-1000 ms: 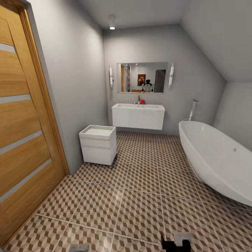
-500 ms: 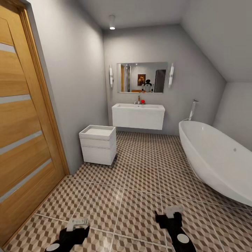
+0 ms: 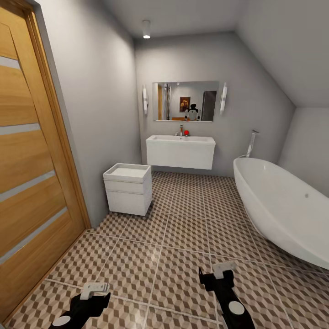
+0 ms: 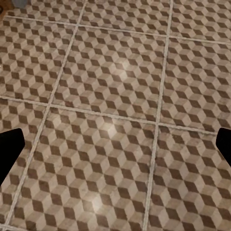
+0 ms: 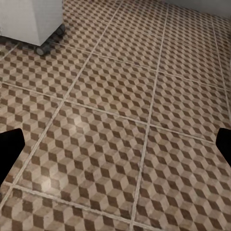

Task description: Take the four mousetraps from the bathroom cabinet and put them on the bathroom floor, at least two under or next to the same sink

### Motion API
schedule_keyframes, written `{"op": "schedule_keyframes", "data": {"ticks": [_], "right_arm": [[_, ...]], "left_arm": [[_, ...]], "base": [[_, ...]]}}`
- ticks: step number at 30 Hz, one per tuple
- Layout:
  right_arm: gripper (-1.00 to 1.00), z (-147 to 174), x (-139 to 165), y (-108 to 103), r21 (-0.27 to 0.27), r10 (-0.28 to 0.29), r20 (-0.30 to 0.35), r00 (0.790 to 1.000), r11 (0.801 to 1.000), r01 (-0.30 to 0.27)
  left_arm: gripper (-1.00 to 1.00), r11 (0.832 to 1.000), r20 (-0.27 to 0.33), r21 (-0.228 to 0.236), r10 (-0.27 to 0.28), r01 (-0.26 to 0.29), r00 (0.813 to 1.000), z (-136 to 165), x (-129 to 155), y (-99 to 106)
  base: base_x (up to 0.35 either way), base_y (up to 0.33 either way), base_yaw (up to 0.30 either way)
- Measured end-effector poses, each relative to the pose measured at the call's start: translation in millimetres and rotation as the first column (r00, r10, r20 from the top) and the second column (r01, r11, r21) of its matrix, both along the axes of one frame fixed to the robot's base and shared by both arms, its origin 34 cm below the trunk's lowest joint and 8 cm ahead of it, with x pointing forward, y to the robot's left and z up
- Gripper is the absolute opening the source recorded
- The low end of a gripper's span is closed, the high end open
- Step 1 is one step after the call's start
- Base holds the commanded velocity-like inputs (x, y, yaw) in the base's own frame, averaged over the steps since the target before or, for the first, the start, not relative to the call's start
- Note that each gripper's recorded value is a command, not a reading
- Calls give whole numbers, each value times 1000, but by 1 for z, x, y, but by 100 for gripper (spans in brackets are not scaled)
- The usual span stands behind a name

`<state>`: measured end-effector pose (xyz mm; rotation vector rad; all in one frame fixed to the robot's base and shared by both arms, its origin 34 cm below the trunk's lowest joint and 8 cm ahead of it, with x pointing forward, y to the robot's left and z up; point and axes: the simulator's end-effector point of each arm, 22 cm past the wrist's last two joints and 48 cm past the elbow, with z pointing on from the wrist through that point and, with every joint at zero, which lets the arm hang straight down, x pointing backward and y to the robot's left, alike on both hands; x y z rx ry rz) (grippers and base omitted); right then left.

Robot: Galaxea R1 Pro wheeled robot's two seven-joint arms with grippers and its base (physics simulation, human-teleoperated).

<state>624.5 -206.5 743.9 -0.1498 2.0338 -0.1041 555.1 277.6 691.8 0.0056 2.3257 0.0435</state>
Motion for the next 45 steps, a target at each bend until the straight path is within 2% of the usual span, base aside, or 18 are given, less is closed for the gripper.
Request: {"op": "schedule_keyframes", "data": {"ticks": [14,15,19,26,34,45], "right_arm": [[100,8,3,-1,-6,3,25,1000,1000,-3],[100,20,8,-2,-5,-1,52,999,1000,1],[100,27,10,-4,-3,-5,67,998,1000,5],[100,37,13,-4,-1,-6,88,996,1000,6],[100,40,14,-4,0,-6,94,996,1000,6],[100,40,14,-3,0,-7,95,995,1000,7]], "left_arm": [[100,1000,5,-1,-2,2,1000,2,1,-1],[100,1000,31,-3,-5,6,1000,13,7,-3],[100,1000,54,-3,-11,11,998,23,11,-5],[100,1000,61,-4,-15,15,998,25,13,-7],[100,999,64,-6,-38,38,997,26,13,-17],[100,999,65,-6,-44,44,997,26,14,-20]], "base": [[0,0,0],[0,0,0],[0,0,0],[0,0,0],[0,0,0],[0,0,-45]]}}
